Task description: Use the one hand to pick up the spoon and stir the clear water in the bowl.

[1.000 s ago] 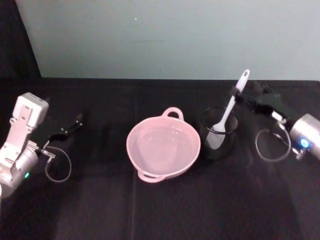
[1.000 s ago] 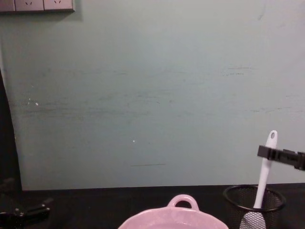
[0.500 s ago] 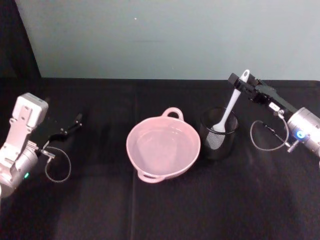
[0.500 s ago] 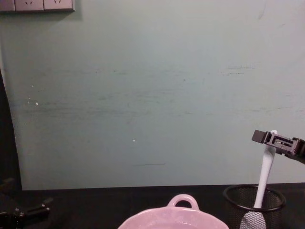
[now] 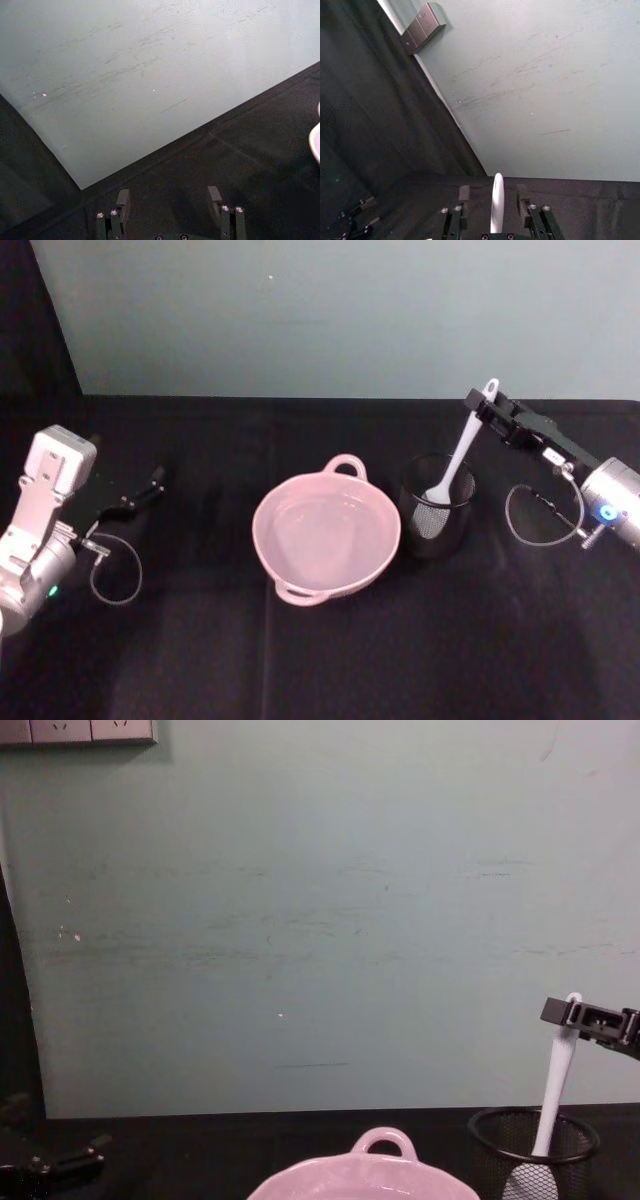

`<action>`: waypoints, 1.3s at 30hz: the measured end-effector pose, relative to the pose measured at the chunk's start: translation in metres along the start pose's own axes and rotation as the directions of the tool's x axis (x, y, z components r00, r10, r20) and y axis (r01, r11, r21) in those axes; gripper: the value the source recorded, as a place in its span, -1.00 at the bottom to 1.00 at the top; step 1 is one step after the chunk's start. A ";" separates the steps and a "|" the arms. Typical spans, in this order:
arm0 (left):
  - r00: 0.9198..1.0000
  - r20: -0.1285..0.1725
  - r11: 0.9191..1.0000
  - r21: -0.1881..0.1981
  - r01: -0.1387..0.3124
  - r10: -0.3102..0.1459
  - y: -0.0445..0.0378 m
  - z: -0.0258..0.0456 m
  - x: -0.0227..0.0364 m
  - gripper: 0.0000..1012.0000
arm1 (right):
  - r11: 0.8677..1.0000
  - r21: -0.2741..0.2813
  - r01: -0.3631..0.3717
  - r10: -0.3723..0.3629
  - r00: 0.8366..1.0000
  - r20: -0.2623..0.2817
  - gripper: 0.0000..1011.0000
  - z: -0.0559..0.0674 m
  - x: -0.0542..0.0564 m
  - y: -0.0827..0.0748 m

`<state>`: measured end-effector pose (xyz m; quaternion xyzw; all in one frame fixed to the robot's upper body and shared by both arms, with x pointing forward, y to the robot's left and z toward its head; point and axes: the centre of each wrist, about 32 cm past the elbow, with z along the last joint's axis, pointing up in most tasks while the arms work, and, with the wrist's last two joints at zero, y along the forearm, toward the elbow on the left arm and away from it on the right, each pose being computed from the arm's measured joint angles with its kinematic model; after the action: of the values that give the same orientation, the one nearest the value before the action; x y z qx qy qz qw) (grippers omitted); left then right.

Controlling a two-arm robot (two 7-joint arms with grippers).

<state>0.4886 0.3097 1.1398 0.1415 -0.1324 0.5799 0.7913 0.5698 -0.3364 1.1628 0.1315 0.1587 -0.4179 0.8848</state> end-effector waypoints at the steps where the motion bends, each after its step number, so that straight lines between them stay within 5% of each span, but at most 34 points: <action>1: 1.000 0.000 1.000 0.000 0.000 0.000 0.0000 0.0000 0.0000 1.00 | 1.000 0.000 -0.002 0.002 1.000 0.000 0.18 0.000 0.000 0.000; 16: 1.000 0.000 1.000 0.000 0.000 0.000 0.0000 0.0000 0.0000 1.00 | 0.999 0.005 -0.036 0.036 0.999 0.012 -0.77 0.007 -0.002 0.006; 22: 1.000 0.000 1.000 0.000 0.000 0.000 0.0000 0.0000 0.0000 1.00 | 0.999 0.003 -0.039 0.039 0.997 0.060 -0.78 0.015 -0.008 0.004; 30: 1.000 0.000 1.000 0.000 0.000 0.000 0.0000 0.0000 0.0000 1.00 | 0.995 -0.024 -0.092 0.095 0.973 0.213 -0.78 0.043 -0.026 0.004; 39: 1.000 0.000 1.000 0.000 0.000 0.000 0.0000 0.0000 0.0000 1.00 | 0.981 -0.060 -0.185 0.194 0.913 0.358 -0.78 0.093 -0.057 0.009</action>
<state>0.4886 0.3096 1.1398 0.1415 -0.1324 0.5799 0.7913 0.5585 -0.3244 1.2708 0.0559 -0.0151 -0.3452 0.9367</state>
